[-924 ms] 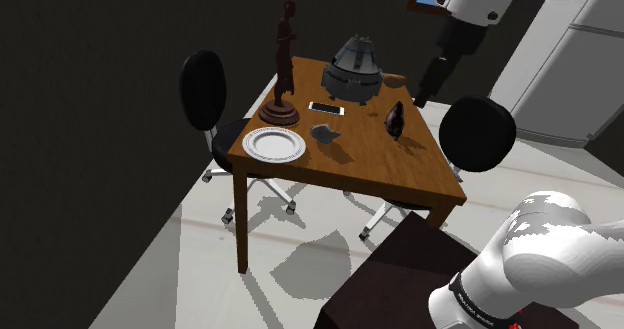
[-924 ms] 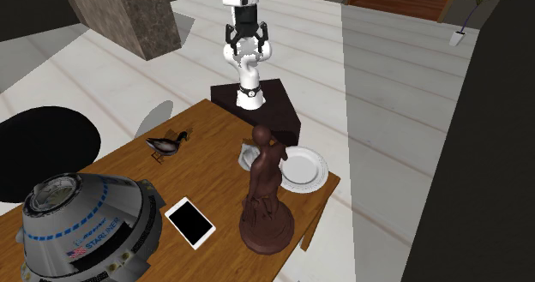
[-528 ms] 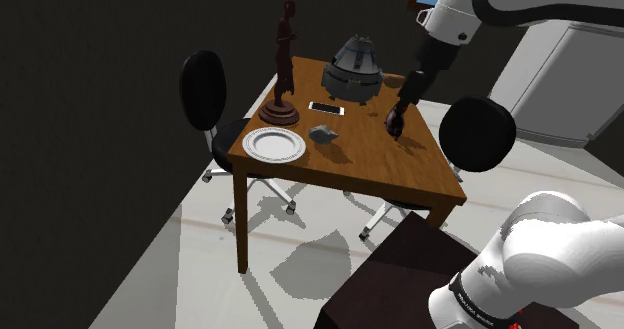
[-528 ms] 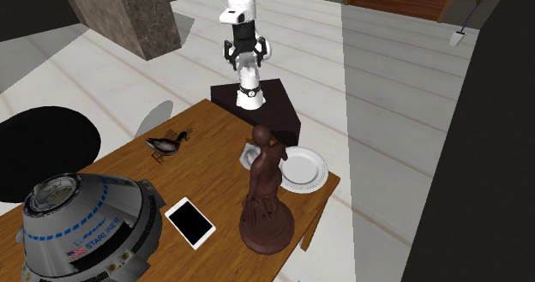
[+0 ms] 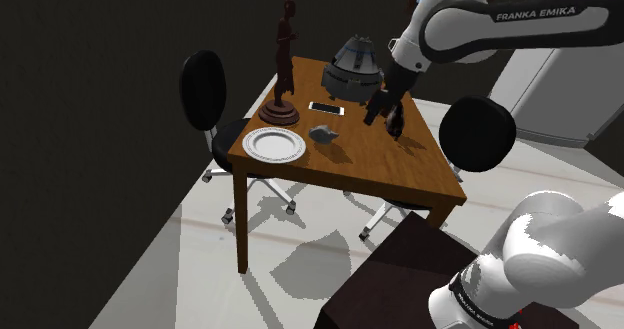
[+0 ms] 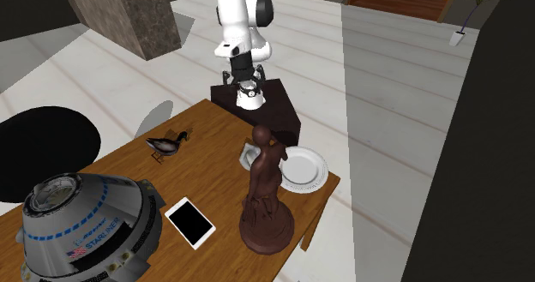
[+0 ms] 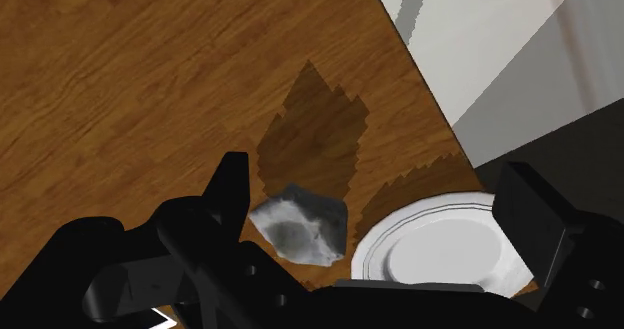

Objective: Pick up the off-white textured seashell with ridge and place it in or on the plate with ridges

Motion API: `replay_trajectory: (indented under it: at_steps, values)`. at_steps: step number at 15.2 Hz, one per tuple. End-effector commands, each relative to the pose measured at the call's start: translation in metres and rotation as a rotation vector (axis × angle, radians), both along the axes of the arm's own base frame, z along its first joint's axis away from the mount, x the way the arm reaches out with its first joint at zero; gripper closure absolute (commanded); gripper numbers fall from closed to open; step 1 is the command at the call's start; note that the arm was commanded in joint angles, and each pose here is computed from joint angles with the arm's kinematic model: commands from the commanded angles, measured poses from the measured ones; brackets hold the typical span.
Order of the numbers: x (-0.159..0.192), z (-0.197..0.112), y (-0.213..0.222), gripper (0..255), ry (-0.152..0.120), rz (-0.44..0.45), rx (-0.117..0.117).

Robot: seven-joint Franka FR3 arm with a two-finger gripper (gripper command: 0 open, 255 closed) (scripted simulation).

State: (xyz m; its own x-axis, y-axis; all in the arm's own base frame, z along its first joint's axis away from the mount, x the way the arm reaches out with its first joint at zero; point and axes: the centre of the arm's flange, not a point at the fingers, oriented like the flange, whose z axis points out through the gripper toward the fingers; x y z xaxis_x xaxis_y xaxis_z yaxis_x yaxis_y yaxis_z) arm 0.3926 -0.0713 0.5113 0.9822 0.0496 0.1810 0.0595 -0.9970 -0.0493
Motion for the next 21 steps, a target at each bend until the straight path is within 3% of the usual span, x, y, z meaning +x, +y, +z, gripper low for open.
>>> replay_trajectory:
  at_steps: [1,12,21]
  values:
    - [0.017,-0.016,-0.007,0,-0.018,-0.012,0.016]
    - [0.113,-0.113,-0.042,0,-0.096,-0.072,0.107]
    - [0.124,-0.151,-0.036,0,-0.096,-0.072,0.107]
